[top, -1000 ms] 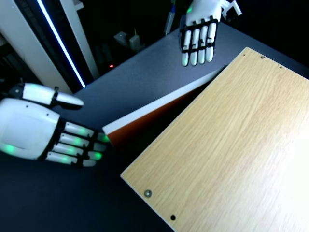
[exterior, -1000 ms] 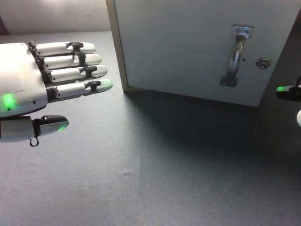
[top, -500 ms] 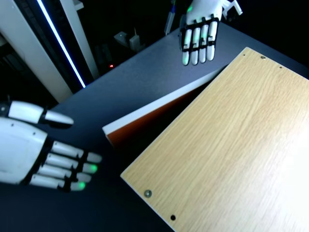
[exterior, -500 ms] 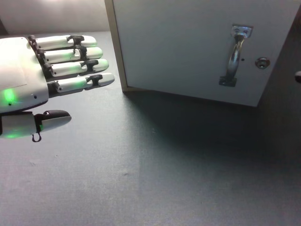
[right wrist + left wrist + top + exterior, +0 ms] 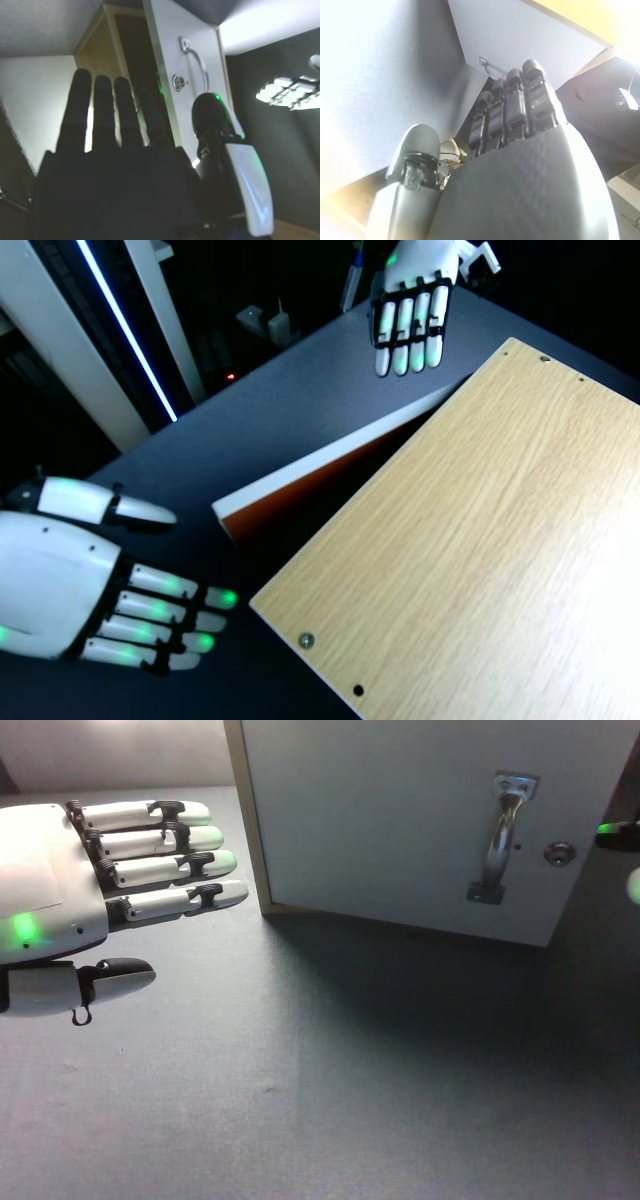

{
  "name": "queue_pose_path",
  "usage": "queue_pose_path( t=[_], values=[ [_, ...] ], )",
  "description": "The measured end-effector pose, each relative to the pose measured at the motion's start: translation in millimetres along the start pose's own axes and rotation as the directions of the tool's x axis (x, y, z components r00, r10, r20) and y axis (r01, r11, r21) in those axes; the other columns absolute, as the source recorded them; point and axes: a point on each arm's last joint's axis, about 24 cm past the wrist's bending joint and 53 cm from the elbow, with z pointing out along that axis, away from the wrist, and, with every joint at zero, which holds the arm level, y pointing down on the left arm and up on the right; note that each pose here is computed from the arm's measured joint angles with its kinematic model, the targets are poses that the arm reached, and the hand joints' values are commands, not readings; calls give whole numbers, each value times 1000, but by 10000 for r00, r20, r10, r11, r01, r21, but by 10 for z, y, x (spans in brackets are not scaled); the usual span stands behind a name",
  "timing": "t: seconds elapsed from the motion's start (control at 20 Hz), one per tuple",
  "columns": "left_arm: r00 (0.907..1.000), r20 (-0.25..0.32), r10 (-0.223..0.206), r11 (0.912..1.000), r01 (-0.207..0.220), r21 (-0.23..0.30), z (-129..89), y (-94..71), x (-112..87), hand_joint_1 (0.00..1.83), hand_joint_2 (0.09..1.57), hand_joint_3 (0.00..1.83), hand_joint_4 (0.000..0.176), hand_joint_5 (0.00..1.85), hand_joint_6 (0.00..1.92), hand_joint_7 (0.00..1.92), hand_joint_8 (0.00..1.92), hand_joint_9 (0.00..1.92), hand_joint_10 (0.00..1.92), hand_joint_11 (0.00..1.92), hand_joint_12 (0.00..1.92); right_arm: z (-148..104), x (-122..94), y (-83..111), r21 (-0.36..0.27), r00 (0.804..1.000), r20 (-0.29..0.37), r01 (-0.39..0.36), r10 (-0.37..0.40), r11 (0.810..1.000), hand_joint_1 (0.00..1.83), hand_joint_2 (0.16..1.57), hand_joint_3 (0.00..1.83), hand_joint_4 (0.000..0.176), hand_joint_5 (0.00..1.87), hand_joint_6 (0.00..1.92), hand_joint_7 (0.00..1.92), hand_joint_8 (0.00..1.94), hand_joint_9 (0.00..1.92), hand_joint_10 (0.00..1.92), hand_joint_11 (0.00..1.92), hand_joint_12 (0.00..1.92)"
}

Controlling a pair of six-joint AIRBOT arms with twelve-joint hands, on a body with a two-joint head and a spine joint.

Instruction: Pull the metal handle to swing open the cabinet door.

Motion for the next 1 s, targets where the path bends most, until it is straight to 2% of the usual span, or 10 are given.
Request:
queue_pose_path(
  t=[0.15,0.2,0.25,0.55,0.75,0.8,1.0],
  values=[
    [10000,-55,-62,10000,61,-35,10,-7,17,0,1571,102,0,78,3,85,2,68,2,0,231,34,-16,12,38,9982,95,-596,595,9982,0,1557,80,0,38,0,44,0,35,0,0,180],
    [9999,-29,-150,9999,150,3,18,-28,14,0,1571,103,0,80,2,86,1,71,2,0,250,33,-43,-17,160,9934,196,-1134,1131,9934,0,1556,75,0,40,1,46,0,38,1,0,194],
    [9999,-34,-157,9999,157,42,19,-39,16,0,1571,110,0,81,2,86,1,74,2,0,264,33,-51,-31,206,9907,230,-1342,1338,9907,0,1556,70,0,32,0,38,0,32,0,0,181],
    [9998,-41,-202,9998,202,22,19,-34,18,0,1570,120,0,76,1,87,2,75,2,0,251,89,-19,-62,398,9759,281,-2174,2163,9753,0,1560,66,0,28,2,39,1,33,1,0,197],
    [9998,-33,-206,9998,206,30,19,-36,16,0,1569,110,0,81,1,95,2,77,1,0,237,97,18,-61,427,9577,270,-2875,2865,9568,0,1562,60,0,30,0,41,0,34,1,0,232],
    [9998,-28,-208,9998,208,30,19,-36,15,0,1569,109,0,80,1,95,2,77,1,0,234,99,47,-56,438,9458,240,-3247,3239,9448,0,1562,59,0,33,2,43,1,37,2,0,236],
    [9998,-31,-208,9998,208,28,19,-35,15,0,1571,100,0,77,0,95,1,82,2,0,249,107,144,-24,447,9303,75,-3668,3668,9292,0,1558,55,0,53,6,63,5,58,7,0,271]
  ],
)
